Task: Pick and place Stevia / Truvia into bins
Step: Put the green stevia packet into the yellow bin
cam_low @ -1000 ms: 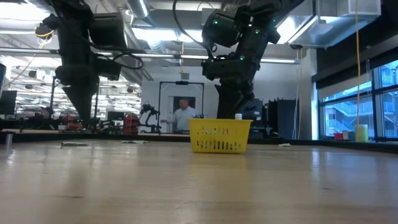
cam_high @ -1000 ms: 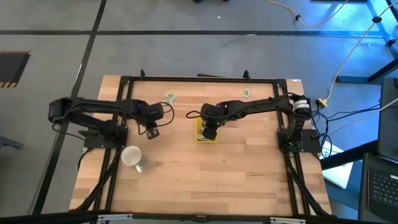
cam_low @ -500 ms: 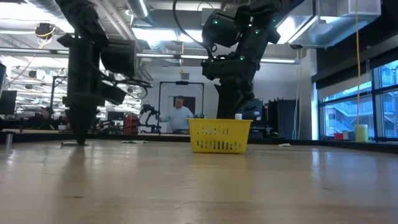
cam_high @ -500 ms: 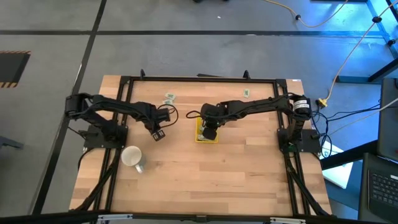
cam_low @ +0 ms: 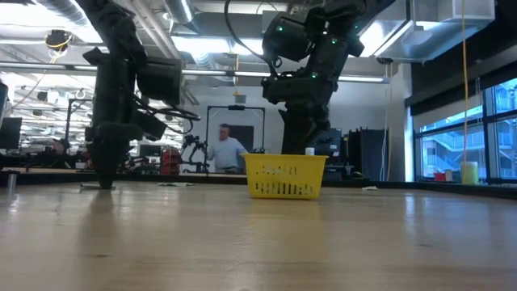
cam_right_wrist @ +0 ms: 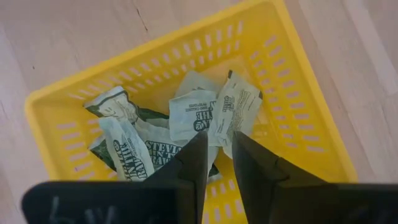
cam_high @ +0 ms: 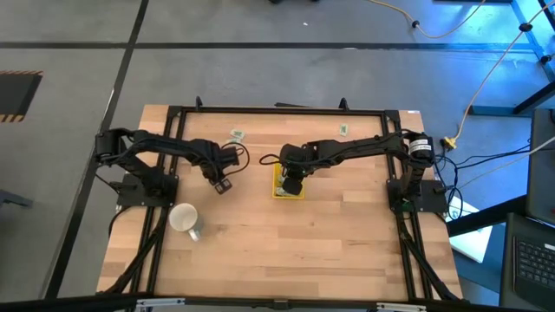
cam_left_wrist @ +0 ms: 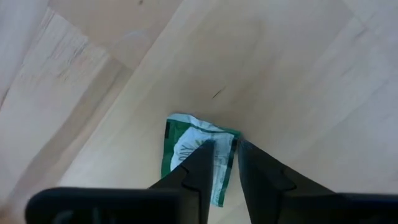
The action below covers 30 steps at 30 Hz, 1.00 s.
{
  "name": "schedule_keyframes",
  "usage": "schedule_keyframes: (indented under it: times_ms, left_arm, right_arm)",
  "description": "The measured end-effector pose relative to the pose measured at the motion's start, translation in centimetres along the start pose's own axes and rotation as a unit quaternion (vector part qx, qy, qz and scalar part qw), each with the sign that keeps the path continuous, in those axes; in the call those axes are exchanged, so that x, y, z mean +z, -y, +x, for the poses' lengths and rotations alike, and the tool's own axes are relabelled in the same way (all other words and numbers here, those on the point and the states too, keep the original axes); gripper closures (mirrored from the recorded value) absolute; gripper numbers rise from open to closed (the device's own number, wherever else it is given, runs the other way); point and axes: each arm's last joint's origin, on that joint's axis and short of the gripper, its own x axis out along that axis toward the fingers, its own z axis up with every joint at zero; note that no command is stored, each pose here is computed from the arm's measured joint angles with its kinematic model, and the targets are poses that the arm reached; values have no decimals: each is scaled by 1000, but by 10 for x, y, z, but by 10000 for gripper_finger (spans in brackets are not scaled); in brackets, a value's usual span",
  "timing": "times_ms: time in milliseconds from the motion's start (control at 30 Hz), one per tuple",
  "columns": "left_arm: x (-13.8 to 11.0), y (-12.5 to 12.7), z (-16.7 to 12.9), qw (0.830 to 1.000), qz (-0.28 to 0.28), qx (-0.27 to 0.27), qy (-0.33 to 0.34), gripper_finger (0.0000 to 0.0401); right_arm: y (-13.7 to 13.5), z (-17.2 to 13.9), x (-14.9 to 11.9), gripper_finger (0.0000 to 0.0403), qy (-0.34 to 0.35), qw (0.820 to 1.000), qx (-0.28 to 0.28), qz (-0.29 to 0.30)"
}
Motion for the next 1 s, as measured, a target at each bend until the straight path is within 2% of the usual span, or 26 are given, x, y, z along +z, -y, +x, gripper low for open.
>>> schedule_keyframes:
  times_ms: [333, 467, 600, 700, 900, 1000]
  left_arm:
    - [4, -8, 1, 1000, -28, 0, 3, 394]
    - [5, -8, 1, 1000, -28, 4, 7, 395]
    - [7, -7, -4, 1000, -4, -7, 8, 398]
    - [10, -5, -15, 999, 8, -21, 22, 399]
    - [16, -2, -46, 994, 12, -73, 83, 399]
    - [23, 3, -63, 981, 20, -129, 141, 399]
  right_arm:
    - [0, 0, 0, 324, 0, 1000, 0, 0]
    - [0, 0, 0, 324, -1, 1000, 0, 0]
    - [1, -5, -1, 324, -6, 1000, -2, -1]
    - [2, -18, -2, 324, -3, 1000, -1, 0]
    - [4, -61, 2, 324, 49, 999, 14, 2]
    - [14, -83, 2, 324, 65, 998, 14, 9]
